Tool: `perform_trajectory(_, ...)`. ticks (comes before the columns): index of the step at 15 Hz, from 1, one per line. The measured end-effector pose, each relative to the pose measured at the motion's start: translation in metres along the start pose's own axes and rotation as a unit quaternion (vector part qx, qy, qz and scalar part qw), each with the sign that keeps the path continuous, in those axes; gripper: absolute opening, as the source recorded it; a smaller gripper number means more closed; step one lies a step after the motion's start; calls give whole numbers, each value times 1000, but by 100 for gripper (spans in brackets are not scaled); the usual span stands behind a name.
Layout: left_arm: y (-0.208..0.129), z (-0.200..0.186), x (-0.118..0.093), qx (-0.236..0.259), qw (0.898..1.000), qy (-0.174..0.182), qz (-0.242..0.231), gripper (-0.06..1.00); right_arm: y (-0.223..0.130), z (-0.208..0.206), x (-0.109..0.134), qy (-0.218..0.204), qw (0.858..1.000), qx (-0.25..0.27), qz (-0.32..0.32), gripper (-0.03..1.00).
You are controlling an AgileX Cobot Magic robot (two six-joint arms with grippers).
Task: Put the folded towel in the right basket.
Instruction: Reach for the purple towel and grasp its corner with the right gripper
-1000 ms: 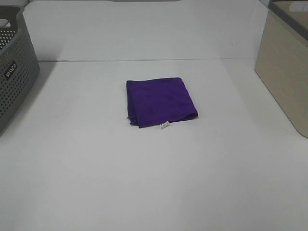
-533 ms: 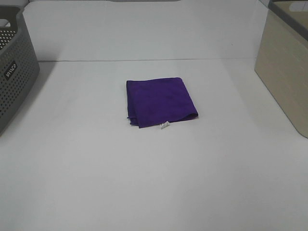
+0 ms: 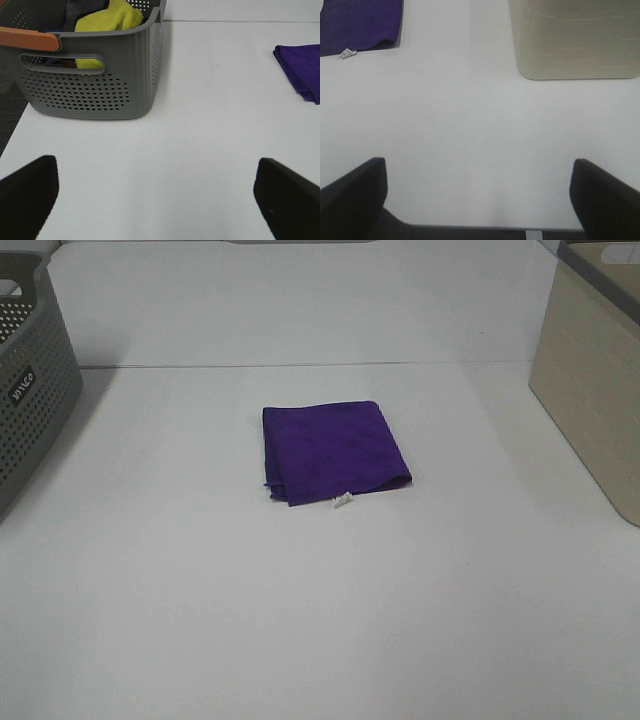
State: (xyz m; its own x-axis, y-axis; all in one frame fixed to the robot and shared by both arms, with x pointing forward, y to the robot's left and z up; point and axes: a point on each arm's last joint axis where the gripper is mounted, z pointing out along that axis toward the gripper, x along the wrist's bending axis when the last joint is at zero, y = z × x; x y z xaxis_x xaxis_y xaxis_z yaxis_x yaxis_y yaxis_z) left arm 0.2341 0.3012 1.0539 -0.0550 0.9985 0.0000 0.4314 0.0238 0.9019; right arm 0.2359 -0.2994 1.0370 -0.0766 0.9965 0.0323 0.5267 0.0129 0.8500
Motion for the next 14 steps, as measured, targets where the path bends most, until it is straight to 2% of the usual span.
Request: perform_trajectory(14, 0, 0, 0, 0, 1000, 0, 8, 99, 0, 0, 0, 0, 1000, 0, 0, 96)
